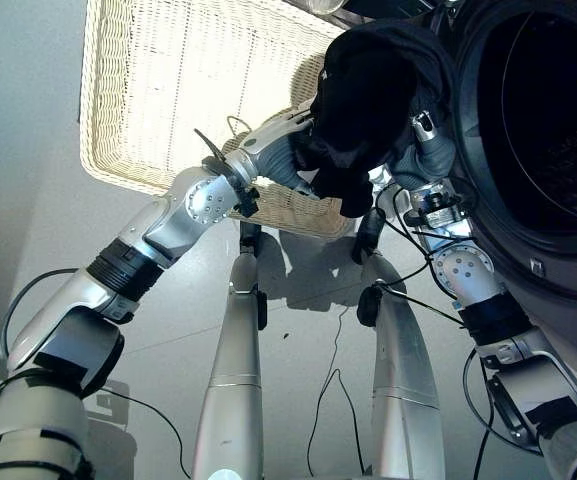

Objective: Put the clothes into the washing machine.

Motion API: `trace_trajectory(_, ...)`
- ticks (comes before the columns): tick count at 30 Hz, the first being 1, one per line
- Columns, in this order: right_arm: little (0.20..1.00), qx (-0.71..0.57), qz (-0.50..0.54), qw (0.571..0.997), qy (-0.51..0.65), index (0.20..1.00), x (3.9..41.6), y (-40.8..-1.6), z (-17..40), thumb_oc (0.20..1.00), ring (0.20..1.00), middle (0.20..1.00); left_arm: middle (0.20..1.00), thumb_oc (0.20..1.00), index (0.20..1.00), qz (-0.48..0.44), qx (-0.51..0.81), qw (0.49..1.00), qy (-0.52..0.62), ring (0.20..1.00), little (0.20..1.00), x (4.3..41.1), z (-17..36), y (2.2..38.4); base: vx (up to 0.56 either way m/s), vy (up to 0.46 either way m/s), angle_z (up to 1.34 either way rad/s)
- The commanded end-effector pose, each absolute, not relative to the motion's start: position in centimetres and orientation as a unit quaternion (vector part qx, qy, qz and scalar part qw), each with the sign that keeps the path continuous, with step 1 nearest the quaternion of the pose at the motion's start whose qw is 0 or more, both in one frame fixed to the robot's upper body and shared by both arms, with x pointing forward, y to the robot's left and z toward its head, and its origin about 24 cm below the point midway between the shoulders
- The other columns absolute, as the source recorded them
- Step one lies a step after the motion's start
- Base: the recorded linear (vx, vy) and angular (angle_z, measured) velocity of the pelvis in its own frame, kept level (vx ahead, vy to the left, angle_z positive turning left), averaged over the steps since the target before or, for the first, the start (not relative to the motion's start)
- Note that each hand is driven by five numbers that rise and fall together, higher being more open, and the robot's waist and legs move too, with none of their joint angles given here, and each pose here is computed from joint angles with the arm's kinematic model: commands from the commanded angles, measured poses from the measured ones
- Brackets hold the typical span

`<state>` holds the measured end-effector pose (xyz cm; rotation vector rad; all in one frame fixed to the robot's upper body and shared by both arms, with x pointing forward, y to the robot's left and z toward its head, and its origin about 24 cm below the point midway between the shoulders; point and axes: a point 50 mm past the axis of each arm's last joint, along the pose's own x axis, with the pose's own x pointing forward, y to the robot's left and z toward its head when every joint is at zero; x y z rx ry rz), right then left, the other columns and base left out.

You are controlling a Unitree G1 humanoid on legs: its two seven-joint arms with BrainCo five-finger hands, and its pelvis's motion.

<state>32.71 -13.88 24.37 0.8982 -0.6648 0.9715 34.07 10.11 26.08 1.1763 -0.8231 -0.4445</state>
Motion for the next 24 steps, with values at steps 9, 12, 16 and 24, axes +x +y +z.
trace_trajectory(9,0.200,0.374,0.532,0.634,-0.418,0.200,29.4,-13.1,29.7,0.200,0.200,0.200,1.000,1.000,1.000,0.075,0.310,0.804,-0.502,1.000,1.000,33.7,26.3,13.9,0.00,-0.008,0.00)
trace_trajectory(12,0.200,0.377,0.530,0.633,-0.420,0.200,29.2,-12.9,29.7,0.200,0.200,0.200,1.000,1.000,1.000,0.105,0.286,0.803,-0.513,1.000,1.000,33.4,26.0,14.1,0.00,-0.011,0.00)
trace_trajectory(16,0.200,0.380,0.529,0.629,-0.424,0.200,28.9,-12.4,30.0,0.200,0.200,0.200,1.000,1.000,1.000,0.141,0.257,0.798,-0.527,1.000,1.000,33.0,25.9,14.1,0.00,0.000,0.00)
trace_trajectory(24,0.200,0.382,0.531,0.620,-0.434,0.200,28.7,-12.4,30.1,0.200,0.200,0.200,1.000,1.000,1.000,0.171,0.229,0.812,-0.509,1.000,1.000,33.2,25.6,14.5,0.00,0.000,0.00)
